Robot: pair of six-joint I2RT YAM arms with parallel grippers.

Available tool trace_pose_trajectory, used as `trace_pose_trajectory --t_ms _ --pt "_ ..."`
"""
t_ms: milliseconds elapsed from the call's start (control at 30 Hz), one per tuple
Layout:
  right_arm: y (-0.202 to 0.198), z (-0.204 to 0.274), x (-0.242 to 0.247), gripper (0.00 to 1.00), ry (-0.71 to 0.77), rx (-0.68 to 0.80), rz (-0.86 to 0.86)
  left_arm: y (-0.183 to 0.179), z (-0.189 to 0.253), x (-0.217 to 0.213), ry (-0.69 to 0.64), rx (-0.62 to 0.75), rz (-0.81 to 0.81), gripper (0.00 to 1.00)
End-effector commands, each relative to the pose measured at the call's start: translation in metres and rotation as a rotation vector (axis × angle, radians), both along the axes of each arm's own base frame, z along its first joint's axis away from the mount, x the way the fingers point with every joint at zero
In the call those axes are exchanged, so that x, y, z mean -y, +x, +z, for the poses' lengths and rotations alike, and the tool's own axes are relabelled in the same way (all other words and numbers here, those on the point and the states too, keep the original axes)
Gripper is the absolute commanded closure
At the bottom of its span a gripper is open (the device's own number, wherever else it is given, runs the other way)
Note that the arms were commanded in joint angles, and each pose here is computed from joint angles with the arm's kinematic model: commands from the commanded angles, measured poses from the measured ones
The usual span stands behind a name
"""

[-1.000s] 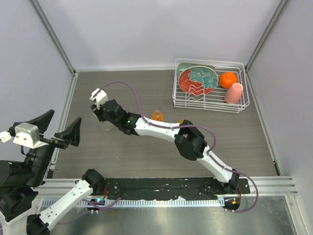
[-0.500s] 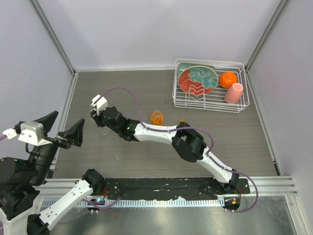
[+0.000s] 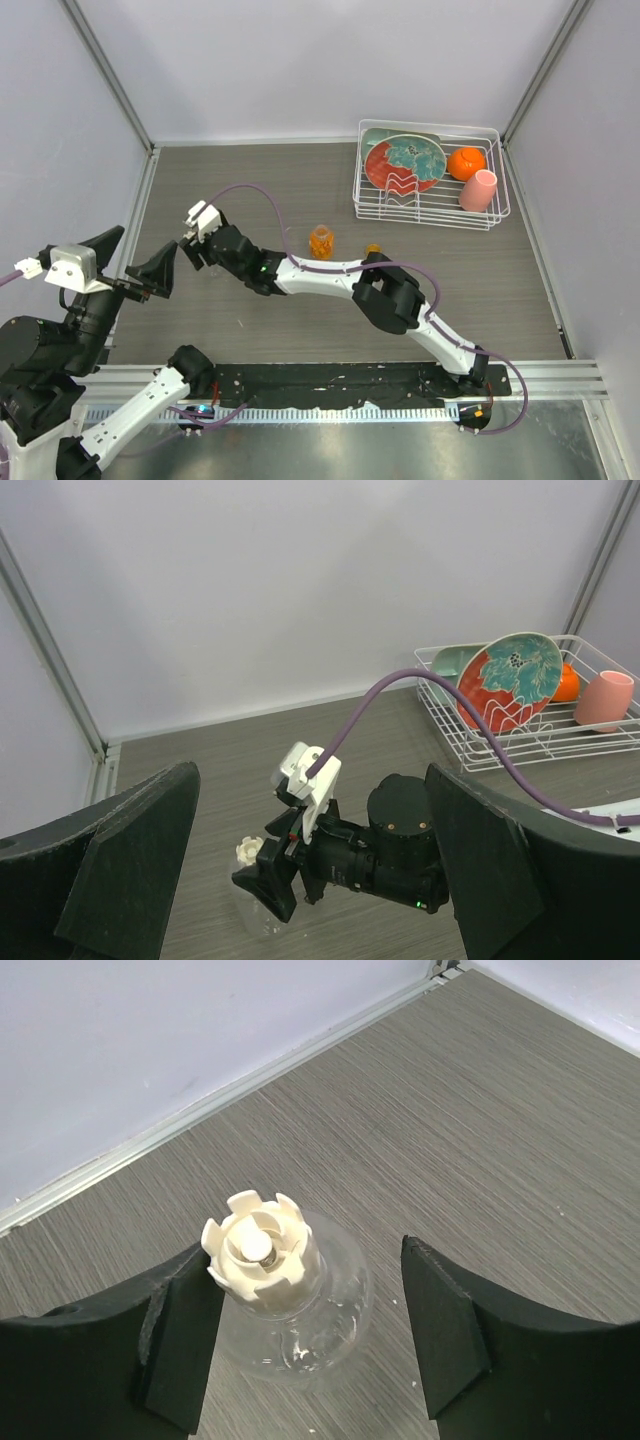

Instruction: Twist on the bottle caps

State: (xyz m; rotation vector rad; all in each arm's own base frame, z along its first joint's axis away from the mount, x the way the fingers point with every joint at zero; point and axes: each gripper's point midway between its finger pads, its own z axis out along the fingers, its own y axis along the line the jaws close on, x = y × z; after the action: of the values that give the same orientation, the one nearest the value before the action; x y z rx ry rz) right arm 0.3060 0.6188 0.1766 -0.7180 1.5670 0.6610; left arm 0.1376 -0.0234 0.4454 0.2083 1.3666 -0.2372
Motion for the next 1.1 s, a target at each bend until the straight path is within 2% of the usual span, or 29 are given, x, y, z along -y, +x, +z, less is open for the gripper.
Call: trace_pose_trajectory --t_ms 0,533,833,1067 --pt "-0.002 0.038 0.012 0.26 -0.022 0.047 -0.009 0.006 0.006 0.003 -0.008 0.004 0.005 0.00" --pt "0.005 0.042 0.010 0.24 -0.031 0.015 0.009 0.005 0.006 0.004 -0.011 0.007 -0.001 0.00" --pt "0.012 0.081 0.013 0.20 0.007 0.040 0.020 0.008 0.007 0.006 -0.006 -0.002 -0.001 0.00" --pt "-0.008 0.111 0.018 0.18 0.012 0.035 0.110 0.012 0.010 0.008 0.013 0.002 0.007 0.00"
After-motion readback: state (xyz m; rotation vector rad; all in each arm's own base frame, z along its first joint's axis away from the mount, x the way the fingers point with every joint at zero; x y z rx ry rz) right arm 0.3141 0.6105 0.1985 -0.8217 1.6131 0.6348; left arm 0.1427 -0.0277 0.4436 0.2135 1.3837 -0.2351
